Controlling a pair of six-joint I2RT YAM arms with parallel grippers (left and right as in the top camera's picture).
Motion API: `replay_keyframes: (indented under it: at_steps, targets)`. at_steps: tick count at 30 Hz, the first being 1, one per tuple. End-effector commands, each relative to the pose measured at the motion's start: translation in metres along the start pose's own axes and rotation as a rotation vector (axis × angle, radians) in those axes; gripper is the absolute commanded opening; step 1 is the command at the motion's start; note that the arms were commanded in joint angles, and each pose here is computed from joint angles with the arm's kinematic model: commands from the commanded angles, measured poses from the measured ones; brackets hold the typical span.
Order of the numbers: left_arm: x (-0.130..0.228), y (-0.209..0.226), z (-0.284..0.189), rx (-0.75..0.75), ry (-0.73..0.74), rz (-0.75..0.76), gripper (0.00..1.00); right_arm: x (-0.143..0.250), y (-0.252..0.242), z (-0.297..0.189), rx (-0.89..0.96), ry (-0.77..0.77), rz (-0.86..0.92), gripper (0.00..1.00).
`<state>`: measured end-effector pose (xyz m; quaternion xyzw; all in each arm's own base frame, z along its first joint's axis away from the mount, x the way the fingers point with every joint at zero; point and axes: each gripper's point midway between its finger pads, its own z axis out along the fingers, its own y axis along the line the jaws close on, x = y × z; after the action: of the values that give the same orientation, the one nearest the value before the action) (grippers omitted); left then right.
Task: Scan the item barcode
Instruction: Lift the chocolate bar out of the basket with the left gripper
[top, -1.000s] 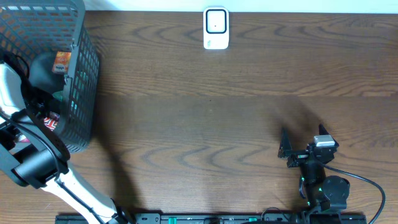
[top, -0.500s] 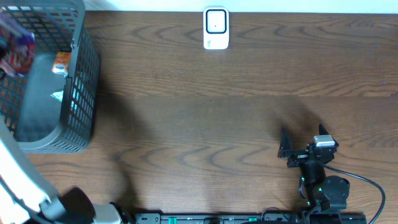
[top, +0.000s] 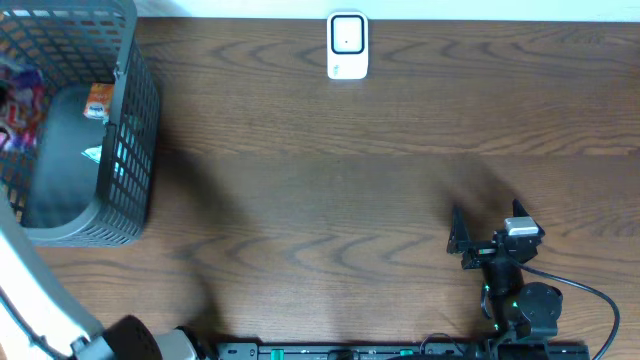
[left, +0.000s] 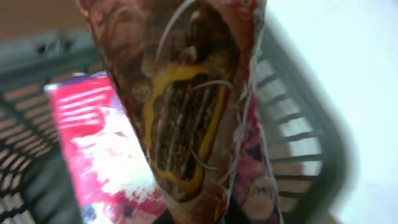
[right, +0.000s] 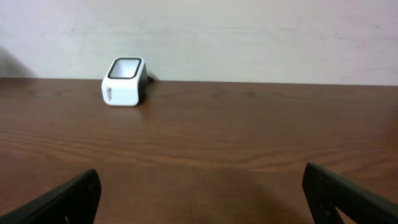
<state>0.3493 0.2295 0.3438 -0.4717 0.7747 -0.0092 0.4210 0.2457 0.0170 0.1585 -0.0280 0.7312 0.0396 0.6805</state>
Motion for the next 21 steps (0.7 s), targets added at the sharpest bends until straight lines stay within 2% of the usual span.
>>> replay_keyframes:
  at_steps: [1, 4, 9, 14, 15, 16, 21]
  targets:
    - [0.031, 0.035, 0.048, -0.136, 0.111, 0.003, 0.08, 0.001, 0.001, 0.0, -0.002, 0.0, -0.008, 0.99]
    - [0.077, 0.063, 0.089, -0.219, 0.265, -0.003, 0.08, 0.001, 0.001, 0.0, -0.002, 0.0, -0.008, 0.99]
    - [0.12, 0.089, 0.123, -0.297, 0.418, -0.01, 0.08, 0.001, 0.001, 0.0, -0.002, 0.0, -0.008, 0.99]
    - [0.134, 0.096, 0.138, -0.317, 0.469, -0.014, 0.08, 0.001, 0.001, 0.0, -0.002, 0.0, -0.008, 0.99]
    - [0.134, 0.097, 0.138, -0.318, 0.47, -0.014, 0.15, 0.001, 0.001, 0.0, -0.002, 0.0, -0.008, 0.99]
    - [0.134, 0.096, 0.139, -0.317, 0.469, -0.014, 0.29, 0.001, 0.001, 0.0, -0.002, 0.0, -0.008, 0.99]
    - [0.133, 0.096, 0.14, -0.314, 0.462, -0.014, 0.29, 0.001, 0.001, 0.0, -0.002, 0.0, -0.008, 0.99]
